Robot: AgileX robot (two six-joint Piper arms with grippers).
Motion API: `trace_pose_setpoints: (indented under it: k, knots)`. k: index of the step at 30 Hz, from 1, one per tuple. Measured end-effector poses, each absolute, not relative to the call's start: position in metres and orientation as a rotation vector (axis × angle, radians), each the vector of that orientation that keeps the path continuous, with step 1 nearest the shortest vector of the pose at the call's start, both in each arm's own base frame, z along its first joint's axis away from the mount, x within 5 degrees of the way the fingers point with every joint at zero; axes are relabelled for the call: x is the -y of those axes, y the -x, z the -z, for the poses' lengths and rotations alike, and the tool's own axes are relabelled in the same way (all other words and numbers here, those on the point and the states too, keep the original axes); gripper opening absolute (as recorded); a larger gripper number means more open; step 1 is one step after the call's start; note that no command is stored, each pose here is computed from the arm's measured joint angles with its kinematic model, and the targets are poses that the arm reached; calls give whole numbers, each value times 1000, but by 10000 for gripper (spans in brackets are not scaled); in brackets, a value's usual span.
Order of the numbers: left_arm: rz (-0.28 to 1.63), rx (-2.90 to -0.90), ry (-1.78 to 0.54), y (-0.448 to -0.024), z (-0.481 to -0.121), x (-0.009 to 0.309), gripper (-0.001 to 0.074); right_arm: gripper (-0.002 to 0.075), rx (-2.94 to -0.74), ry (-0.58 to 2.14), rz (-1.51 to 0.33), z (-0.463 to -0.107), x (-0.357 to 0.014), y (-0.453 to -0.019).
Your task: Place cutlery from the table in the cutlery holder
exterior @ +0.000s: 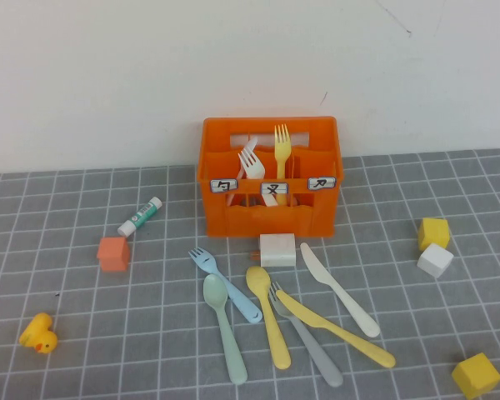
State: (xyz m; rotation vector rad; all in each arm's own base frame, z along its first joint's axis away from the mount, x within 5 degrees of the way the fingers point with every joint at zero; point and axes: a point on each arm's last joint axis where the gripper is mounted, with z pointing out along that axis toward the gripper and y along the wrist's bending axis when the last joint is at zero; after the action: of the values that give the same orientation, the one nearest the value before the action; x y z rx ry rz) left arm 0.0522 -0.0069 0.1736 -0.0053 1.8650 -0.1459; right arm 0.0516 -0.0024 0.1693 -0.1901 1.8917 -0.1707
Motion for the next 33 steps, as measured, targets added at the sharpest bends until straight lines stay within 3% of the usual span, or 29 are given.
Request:
trace_pose_setpoints:
  k: [22,26,33]
  knots:
    - [144,-1827,9,-53,-176,7,0,-1,-1862,194,179,-171,2,-52]
    - [136,-1646,24,-56,-191,5,0,-1,-1683,187,182,-187,1,-56]
    - [115,-1189,56,-50,-232,0,0,-1,-1160,152,169,-233,-3,-49]
